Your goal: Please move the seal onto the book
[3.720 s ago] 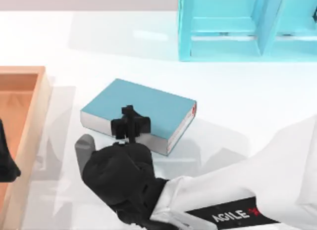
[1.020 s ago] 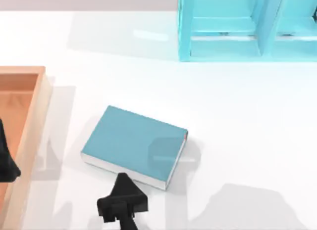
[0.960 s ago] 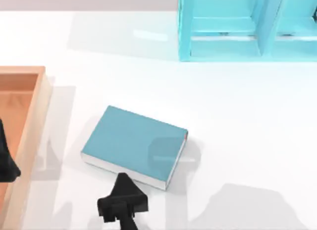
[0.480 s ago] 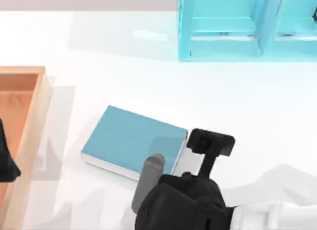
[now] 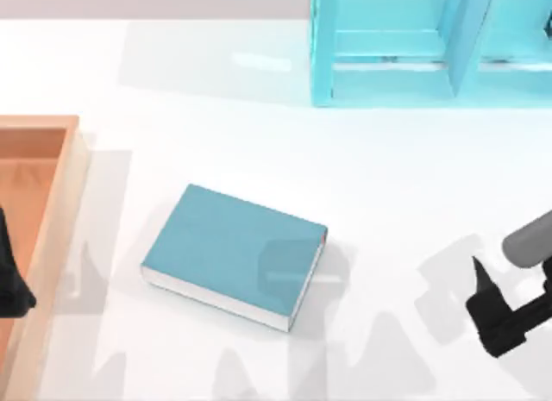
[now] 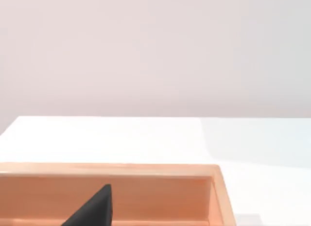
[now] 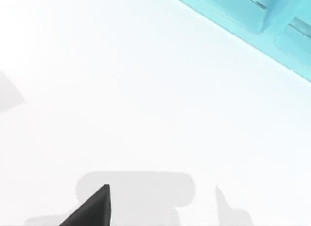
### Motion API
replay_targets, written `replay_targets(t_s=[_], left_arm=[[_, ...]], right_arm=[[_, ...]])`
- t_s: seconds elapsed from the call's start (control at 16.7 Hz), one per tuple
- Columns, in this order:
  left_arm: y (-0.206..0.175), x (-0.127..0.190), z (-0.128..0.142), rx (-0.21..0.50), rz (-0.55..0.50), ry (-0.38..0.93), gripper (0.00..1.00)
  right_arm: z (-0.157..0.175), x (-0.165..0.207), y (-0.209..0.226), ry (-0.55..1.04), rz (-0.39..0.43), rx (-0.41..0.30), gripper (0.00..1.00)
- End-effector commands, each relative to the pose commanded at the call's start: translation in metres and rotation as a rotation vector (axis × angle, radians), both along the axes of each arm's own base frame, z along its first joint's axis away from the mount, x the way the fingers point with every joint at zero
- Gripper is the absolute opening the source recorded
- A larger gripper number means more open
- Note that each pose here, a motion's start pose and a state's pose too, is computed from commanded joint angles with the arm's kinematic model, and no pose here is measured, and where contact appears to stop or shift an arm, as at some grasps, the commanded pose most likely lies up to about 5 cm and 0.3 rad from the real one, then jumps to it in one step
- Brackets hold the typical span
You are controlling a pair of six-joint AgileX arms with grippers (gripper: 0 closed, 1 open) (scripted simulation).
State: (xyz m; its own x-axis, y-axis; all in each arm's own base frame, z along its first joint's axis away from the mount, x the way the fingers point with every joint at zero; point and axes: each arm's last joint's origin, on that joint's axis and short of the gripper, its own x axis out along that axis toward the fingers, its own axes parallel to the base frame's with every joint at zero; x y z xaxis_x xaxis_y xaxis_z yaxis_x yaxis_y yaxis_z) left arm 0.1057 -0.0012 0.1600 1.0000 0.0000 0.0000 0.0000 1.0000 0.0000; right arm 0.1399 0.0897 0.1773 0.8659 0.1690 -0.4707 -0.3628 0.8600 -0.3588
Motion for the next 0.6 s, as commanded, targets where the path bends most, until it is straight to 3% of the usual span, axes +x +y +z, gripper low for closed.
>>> replay_targets(t_s=[0.18, 0.3, 0.42, 0.6], left_arm=[[0.000, 0.000, 0.000, 0.000, 0.000, 0.000, 1.00], [0.000, 0.000, 0.000, 0.000, 0.000, 0.000, 1.00], [0.000, 0.000, 0.000, 0.000, 0.000, 0.000, 1.00], [0.000, 0.000, 0.000, 0.000, 0.000, 0.000, 1.00]], right_arm=[[-0.009, -0.014, -0.044, -0.110, -0.113, 0.223, 1.00], [-0.014, -0.022, -0.063, -0.208, -0.177, 0.328, 1.00], [-0.018, -0.028, -0.076, -0.303, -0.228, 0.397, 1.00], [-0.018, -0.033, -0.088, -0.412, -0.277, 0.447, 1.00]])
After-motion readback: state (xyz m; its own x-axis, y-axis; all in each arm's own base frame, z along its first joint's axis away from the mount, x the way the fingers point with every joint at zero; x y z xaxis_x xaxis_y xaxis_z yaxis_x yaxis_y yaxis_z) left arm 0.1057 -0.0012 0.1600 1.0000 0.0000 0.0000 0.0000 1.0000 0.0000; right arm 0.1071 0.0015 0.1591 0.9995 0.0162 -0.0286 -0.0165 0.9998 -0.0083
